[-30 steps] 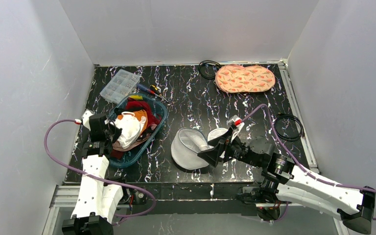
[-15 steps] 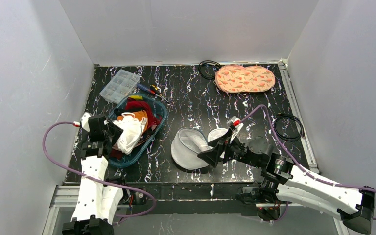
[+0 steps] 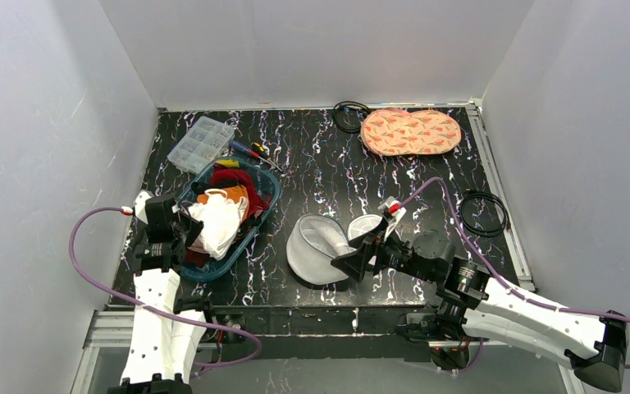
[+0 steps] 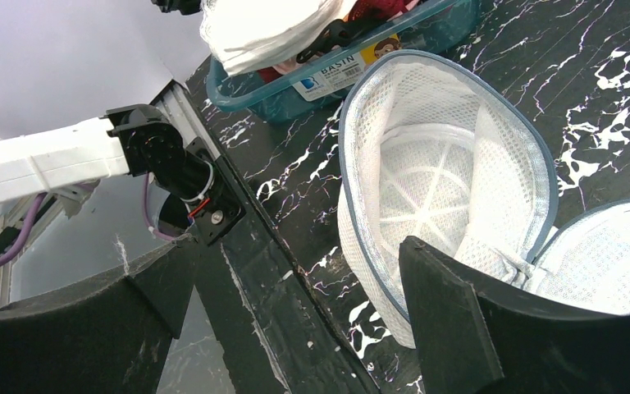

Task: Unzip the laundry bag and remove the bra
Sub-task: Place the bra in the bin.

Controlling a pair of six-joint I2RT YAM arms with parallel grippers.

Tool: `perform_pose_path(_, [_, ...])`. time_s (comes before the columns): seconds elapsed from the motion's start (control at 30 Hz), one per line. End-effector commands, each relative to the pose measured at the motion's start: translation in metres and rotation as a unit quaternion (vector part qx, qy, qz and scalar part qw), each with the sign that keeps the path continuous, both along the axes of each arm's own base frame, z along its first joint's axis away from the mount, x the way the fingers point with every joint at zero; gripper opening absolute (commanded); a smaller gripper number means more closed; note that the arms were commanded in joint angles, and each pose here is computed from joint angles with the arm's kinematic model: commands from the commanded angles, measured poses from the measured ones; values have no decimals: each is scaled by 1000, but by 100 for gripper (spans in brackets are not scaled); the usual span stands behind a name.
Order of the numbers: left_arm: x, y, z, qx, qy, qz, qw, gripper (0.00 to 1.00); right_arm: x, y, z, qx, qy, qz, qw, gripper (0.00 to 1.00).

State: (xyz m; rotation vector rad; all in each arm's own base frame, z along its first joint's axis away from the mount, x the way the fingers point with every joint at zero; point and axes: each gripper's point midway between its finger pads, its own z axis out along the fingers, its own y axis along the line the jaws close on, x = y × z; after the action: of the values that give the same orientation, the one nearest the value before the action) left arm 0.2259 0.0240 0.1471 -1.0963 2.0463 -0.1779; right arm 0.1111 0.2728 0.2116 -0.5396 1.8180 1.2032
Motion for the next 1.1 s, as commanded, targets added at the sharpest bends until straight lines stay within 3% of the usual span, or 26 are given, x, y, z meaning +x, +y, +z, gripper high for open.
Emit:
perform_pose_path(0.0, [-6,-2,6,-2,-5,-7,1000,11,2,-1,9,16,-11,-5,1000,99])
perform_pose_path(0.07, [-3,-4,17,0,-25,-16,1000,0,2,-1,8,16,-11,-5,1000,99])
perform_pose_path(0.3, [24,-33,92,2,-163,-124,979,0,3,0,7,13,-12,-5,1000,99])
perform_pose_path(0.63, [56,-67,154,-55,-252,-204,944,0,4,0,9,7,-17,-7,1000,99])
perform_pose_path(0.8, [82,-71,122,-80,-215,-221,948,0,5,-3,8,2,-17,-11,1000,99])
perform_pose_path(1.07, [77,-27,40,-10,-90,-137,986,0,7,-7,7,-3,-21,-20,1000,99])
